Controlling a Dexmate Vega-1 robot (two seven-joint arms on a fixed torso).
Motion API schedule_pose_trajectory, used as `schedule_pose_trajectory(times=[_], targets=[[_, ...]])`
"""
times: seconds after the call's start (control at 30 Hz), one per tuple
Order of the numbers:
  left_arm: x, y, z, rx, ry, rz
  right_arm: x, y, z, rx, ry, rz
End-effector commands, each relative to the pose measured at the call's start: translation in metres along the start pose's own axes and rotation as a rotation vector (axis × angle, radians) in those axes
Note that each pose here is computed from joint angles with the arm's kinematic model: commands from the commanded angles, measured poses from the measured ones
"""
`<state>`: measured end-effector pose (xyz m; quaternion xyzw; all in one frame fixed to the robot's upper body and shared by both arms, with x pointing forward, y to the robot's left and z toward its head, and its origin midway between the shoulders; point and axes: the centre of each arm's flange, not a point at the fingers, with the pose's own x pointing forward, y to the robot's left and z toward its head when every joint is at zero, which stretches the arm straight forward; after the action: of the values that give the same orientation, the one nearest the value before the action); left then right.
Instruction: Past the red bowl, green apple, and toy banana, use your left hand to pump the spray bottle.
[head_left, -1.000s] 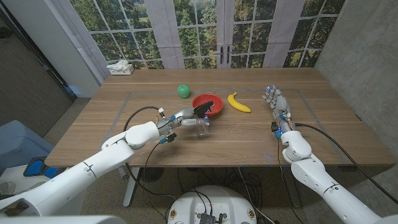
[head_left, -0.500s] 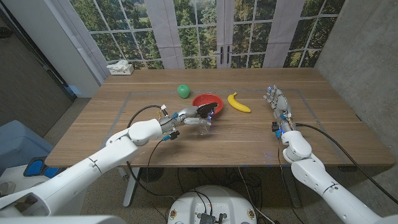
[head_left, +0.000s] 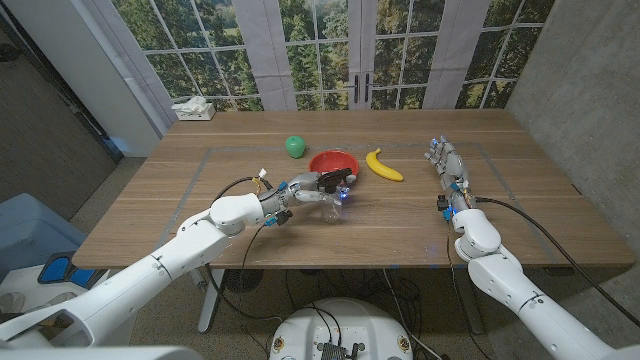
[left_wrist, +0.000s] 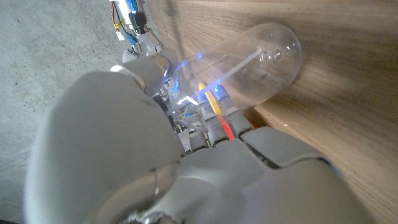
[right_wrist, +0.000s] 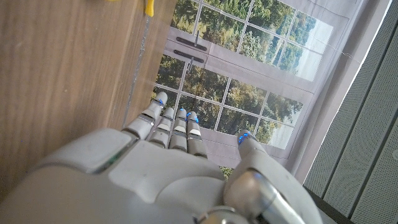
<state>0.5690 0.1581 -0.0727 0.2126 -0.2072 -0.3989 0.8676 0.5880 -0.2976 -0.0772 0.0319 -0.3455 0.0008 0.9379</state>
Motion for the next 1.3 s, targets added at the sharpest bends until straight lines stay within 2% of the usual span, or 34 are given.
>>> schedule_pose_trajectory(times=[0.03, 0.17, 0.57, 0.9, 1.17, 1.3], targets=[[0.0029, -0.009, -0.0059, -0.167, -0.01, -0.015, -0.0032, -0.0024, 0.0009, -0.005, 0.002, -0.008], [0.003, -0.0109, -0.0053, -0.189, -0.023, -0.014, -0.0039, -0.0028, 0.0009, -0.001, 0.001, -0.012], [0.0002, -0.0149, -0.0098, -0.262, -0.012, 0.022, -0.0032, -0.003, 0.0003, -0.008, 0.007, -0.003], [0.0039, -0.0161, -0.0149, -0.373, -0.031, -0.031, -0.0024, -0.0037, -0.0001, -0.004, 0.005, -0.003], [0.0087, -0.0163, -0.0129, -0.322, -0.033, -0.071, -0.0015, -0.0057, -0.0007, -0.002, 0.007, -0.002], [0.0097, -0.0163, -0.0107, -0.291, -0.025, -0.056, -0.0006, -0.0073, -0.0018, -0.001, 0.01, -0.001]])
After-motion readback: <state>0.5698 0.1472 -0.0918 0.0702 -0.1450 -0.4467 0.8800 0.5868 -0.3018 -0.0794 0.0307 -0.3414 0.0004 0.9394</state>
